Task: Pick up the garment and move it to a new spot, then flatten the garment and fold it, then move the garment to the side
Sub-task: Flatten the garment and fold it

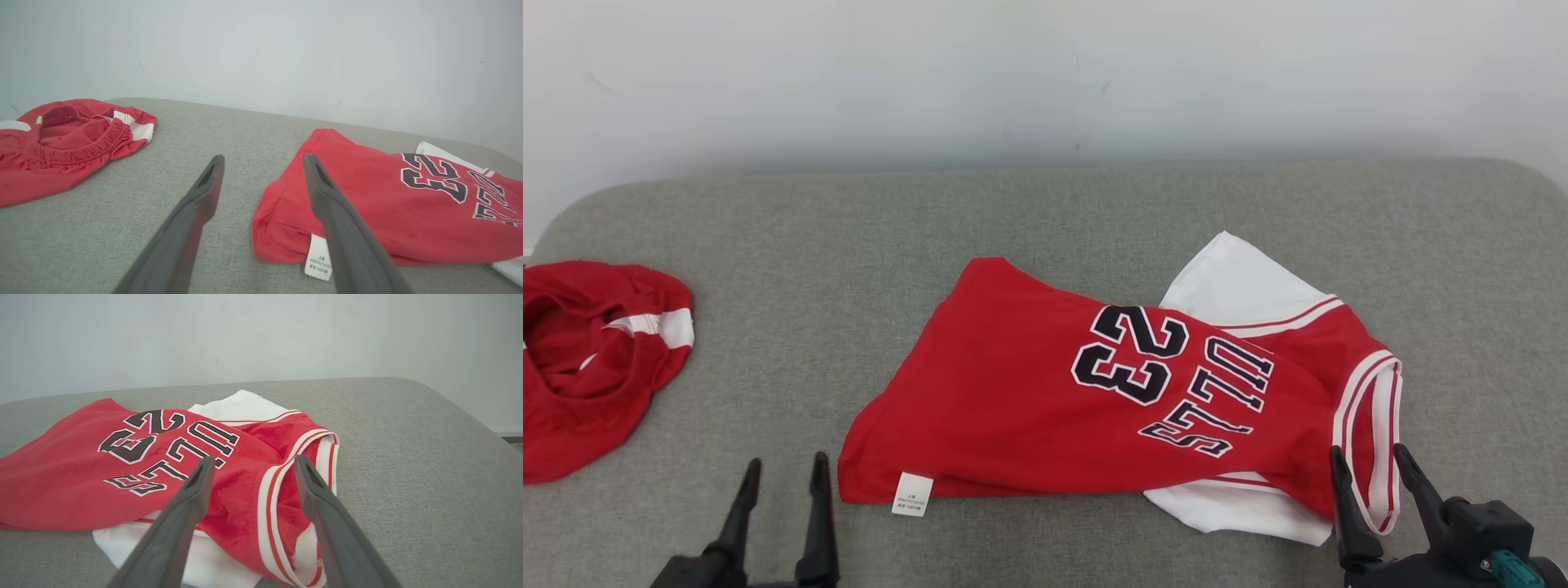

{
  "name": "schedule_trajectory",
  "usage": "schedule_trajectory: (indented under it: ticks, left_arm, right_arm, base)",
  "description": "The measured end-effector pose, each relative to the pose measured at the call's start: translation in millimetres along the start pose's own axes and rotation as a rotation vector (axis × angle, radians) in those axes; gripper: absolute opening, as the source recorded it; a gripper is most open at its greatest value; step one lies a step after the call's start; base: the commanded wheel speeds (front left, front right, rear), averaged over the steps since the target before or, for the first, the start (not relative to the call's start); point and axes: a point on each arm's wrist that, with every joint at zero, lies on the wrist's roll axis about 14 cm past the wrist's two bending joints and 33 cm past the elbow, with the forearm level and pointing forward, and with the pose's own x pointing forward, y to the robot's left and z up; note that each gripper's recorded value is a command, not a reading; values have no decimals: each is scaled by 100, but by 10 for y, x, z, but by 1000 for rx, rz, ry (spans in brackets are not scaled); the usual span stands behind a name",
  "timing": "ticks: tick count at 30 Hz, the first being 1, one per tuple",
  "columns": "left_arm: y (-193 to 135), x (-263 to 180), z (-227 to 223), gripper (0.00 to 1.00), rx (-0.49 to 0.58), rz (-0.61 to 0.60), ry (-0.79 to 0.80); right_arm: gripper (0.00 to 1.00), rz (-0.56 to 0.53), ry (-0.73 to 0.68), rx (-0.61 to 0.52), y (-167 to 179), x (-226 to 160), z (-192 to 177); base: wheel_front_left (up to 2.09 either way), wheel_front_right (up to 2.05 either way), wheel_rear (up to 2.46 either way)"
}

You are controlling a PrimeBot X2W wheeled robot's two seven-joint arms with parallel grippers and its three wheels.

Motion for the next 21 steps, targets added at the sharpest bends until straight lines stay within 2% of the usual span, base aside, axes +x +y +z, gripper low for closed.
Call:
schedule_trajectory:
  ticks: [4,11,21]
  left_arm:
    - [93,-119,160,100,54,30,-47]
    - [230,-382,183,100,88,75,-49]
    - [187,-478,172,100,102,56,-45]
  right_arm:
    - [100,-3,-8,-1,-12,-25,33]
    - [100,1,13,2,6,-133,-20]
    - [100,-23,28,14,-71,-199,-32]
  base:
    - [0,0,0]
    - [0,0,0]
    - [0,0,0]
